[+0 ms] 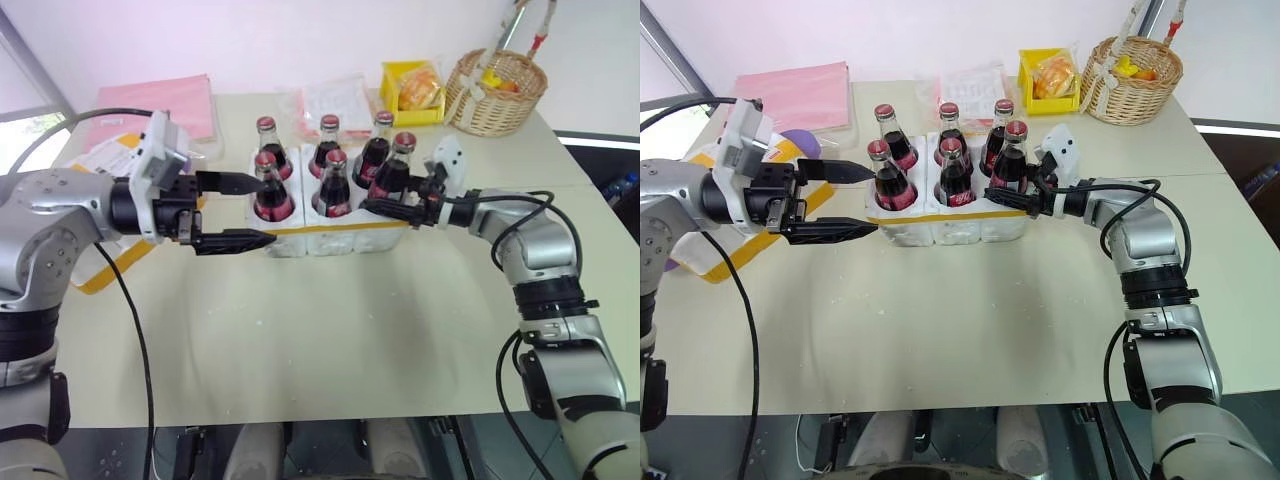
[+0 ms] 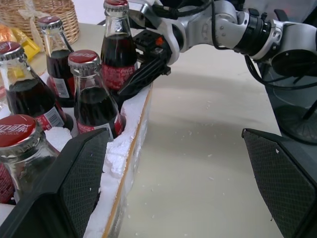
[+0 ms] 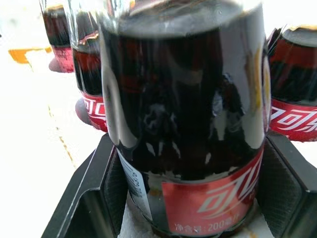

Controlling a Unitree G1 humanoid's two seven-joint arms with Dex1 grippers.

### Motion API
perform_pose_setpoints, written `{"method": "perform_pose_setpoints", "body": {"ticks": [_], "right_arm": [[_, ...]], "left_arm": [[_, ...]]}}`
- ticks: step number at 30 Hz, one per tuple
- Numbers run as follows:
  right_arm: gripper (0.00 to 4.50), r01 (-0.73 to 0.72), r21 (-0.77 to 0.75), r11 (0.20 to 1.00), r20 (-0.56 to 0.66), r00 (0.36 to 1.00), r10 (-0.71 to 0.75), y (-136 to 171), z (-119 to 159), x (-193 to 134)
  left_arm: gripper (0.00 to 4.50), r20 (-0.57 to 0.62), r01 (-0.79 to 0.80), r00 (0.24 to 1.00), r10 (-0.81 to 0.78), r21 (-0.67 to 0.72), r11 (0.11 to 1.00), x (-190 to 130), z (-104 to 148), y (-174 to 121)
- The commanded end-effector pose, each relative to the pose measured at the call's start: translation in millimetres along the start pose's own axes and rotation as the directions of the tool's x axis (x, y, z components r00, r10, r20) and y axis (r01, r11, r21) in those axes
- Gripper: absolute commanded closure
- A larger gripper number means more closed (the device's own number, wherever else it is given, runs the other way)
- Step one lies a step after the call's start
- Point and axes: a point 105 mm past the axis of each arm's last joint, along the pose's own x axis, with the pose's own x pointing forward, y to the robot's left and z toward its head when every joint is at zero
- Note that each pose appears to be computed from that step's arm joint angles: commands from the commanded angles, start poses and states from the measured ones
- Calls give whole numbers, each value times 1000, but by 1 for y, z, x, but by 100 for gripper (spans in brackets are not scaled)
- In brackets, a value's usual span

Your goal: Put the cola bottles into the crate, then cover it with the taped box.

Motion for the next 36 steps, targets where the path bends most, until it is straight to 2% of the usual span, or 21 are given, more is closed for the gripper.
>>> {"method": "perform_pose_setpoints", "body": {"ticks": [1, 5, 10, 13, 16, 19, 22, 26, 29, 31, 34, 36], "right_arm": [[4, -11, -24, 1000, 8, 1000, 12, 2, 4, 5], [4, -50, -50, 997, 35, 998, 52, 8, 14, -1], [4, -72, -91, 993, 53, 996, 77, 7, 33, -35], [4, -81, -120, 989, 39, 996, 86, 6, 43, -64], [4, -114, -132, 985, 33, 992, 119, 10, 56, -92], [4, -123, -129, 984, 30, 991, 128, 11, 66, -108], [4, -193, -89, 977, 51, 979, 198, 22, 77, -117], [4, -230, -113, 967, 126, 962, 244, 33, 98, -120], [4, -292, -99, 951, 146, 941, 304, 42, 107, -119], [4, -349, -101, 932, 122, 925, 360, 51, 105, -118], [4, -363, -116, 925, 99, 922, 374, 54, 104, -114], [4, -376, -94, 922, 124, 914, 385, 56, 110, -114]], "left_arm": [[0, 1, -28, 1000, 28, 49, 998, -7, 7, 0], [0, -23, -59, 998, 60, 51, 997, -11, 1, 0], [0, -66, -190, 978, 196, 86, 978, -33, -4, 1], [0, -99, -300, 945, 312, 118, 947, -56, -6, -2], [0, -128, -449, 873, 470, 162, 879, -85, -10, -4], [0, -197, -554, 780, 594, 225, 802, -109, -20, -12], [0, -342, -580, 659, 670, 336, 742, -131, -44, -25], [0, -499, -615, 382, 778, 490, 617, -181, -73, -49], [0, -565, -615, 238, 790, 542, 573, -213, -90, -69], [0, -565, -629, 122, 816, 592, 504, -235, -102, -70], [0, -530, -638, 41, 847, 639, 430, -251, -111, -62], [0, -500, -634, -24, 866, 677, 373, -266, -118, -54]]}}
